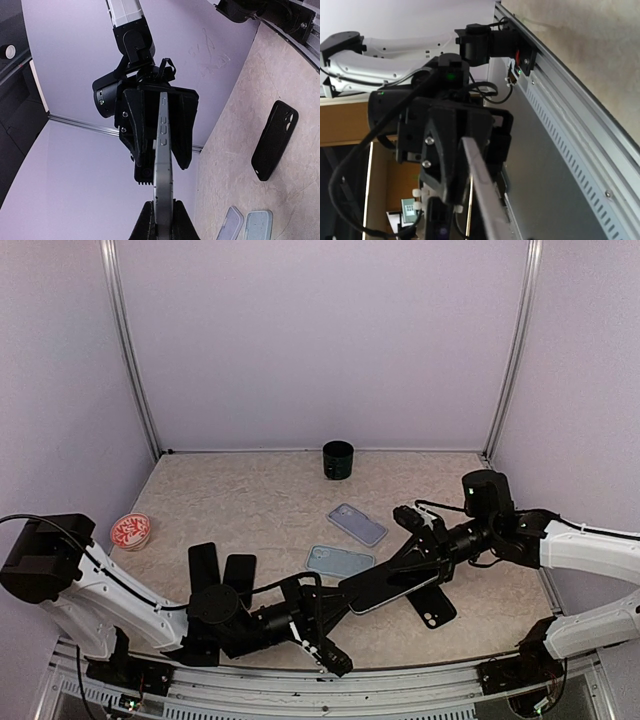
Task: Put the phone into the phone case
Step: Pass from the left arm to the right, then install the phone into the phone case.
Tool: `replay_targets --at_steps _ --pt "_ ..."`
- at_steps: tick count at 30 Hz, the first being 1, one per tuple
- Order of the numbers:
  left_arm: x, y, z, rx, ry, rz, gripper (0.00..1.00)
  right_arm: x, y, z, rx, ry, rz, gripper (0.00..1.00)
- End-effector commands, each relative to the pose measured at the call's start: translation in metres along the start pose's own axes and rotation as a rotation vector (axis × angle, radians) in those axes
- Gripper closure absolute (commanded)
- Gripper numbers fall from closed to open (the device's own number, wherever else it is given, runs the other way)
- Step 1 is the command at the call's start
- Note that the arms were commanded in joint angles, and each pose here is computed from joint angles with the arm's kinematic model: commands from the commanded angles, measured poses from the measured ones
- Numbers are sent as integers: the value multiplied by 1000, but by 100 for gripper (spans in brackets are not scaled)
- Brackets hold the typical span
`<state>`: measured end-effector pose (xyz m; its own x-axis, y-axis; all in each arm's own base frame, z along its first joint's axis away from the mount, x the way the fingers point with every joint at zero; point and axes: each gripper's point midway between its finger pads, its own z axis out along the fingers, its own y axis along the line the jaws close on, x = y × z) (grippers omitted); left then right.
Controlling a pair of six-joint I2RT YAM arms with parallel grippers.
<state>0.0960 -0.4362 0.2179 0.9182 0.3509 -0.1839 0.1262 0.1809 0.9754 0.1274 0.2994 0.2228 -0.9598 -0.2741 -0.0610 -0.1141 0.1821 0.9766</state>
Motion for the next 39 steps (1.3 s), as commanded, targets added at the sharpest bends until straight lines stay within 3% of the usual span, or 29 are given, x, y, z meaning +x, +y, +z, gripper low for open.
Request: replay_targets --at_steps 1,5,9,11,15,18,19,32,35,39 --pt "-2 30 3 -110 -9 -26 100 9 14 3 -16 34 -41 66" --pt "-1 30 2 -111 -7 -23 100 11 16 3 -21 37 -48 78" --pt "0 33 2 -124 -1 -26 100 12 16 4 -33 46 -43 100" --pt "1 34 1 -137 5 -24 97 12 20 4 -45 45 -58 100" --pt "5 37 0 -165 18 -65 54 8 32 2 -61 24 -98 100" --pt "12 46 -1 -221 44 -145 11 -1 38 -2 -51 -17 -136 100" --pt "17 48 -1 -242 60 -177 2 -6 39 -4 -42 -37 -145 100" --pt "120 82 34 -255 345 -880 1 -92 -3 -82 245 -506 -228 100" --pt "144 79 51 -238 448 -1008 1 -108 -15 -92 335 -576 -255 100" --pt "175 72 63 -201 526 -1224 1 -120 -26 -91 324 -620 -256 100"
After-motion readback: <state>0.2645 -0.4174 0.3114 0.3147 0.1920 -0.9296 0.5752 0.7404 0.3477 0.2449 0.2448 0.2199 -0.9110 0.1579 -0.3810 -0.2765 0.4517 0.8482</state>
